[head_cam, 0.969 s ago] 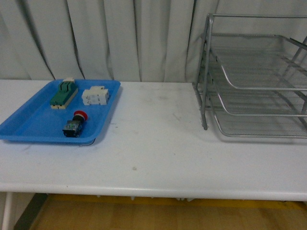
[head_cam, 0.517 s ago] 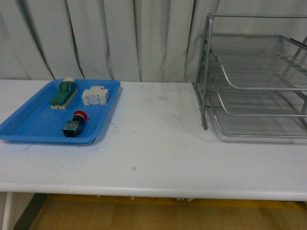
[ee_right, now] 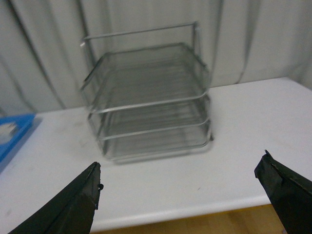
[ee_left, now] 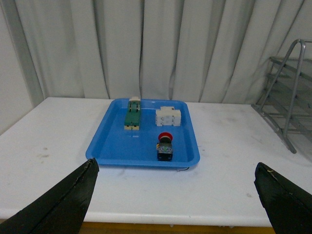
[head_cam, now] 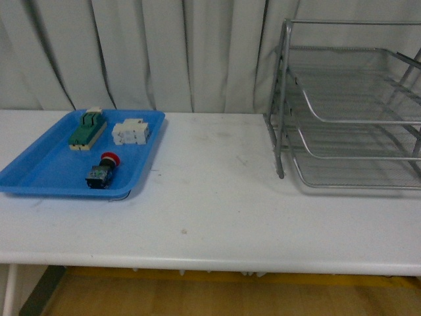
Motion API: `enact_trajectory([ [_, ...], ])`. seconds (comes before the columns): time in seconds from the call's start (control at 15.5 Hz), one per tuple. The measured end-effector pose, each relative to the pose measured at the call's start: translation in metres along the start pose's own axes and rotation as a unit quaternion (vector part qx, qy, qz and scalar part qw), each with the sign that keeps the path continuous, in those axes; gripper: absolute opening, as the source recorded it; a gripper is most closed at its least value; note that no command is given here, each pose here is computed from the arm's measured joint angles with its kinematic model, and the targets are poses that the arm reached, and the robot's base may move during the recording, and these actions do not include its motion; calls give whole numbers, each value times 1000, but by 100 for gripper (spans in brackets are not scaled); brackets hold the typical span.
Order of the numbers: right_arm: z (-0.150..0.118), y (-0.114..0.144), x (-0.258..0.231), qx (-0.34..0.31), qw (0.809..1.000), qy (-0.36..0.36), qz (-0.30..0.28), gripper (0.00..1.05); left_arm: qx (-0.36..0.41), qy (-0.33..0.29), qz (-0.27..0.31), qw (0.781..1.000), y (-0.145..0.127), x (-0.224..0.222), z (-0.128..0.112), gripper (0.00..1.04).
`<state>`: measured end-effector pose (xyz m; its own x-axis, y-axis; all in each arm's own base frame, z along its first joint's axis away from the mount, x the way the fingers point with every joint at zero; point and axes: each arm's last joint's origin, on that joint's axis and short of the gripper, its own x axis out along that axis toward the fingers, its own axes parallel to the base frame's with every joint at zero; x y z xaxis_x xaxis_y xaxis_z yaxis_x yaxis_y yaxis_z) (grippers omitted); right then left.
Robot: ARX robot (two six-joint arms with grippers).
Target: Place button on rack with both arms
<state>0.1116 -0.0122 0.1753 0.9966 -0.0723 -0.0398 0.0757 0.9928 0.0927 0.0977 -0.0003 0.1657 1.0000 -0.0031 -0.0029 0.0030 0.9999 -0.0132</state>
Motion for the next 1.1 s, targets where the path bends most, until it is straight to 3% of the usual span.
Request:
enact_trajectory([
  [0.13, 28, -17, 23, 18, 998, -37, -37, 98, 0, 0, 0, 1000, 0, 0, 0, 98],
  [0.39, 79, -48, 95, 78, 990, -107, -48, 98, 0, 0, 0, 1000, 0, 0, 0, 98],
  [0.52, 76, -67, 130, 154, 982, -102, -48, 98, 0, 0, 0, 1000, 0, 0, 0, 98],
  [0.65, 54, -82, 157, 258, 962, -77, -47, 98, 0, 0, 0, 1000, 0, 0, 0, 98],
  [0.71, 8, -87, 183, 446, 894, -41, -20, 98, 0, 0, 0, 1000, 0, 0, 0, 98],
  [0.84, -10, -76, 201, 545, 837, -33, 28, 98, 0, 0, 0, 1000, 0, 0, 0, 98],
  [0.97, -42, -66, 221, 634, 773, 21, 20, 98, 0, 0, 0, 1000, 0, 0, 0, 98],
  [1.1, -66, -56, 231, 673, 737, 58, 9, 98, 0, 0, 0, 1000, 0, 0, 0, 98],
])
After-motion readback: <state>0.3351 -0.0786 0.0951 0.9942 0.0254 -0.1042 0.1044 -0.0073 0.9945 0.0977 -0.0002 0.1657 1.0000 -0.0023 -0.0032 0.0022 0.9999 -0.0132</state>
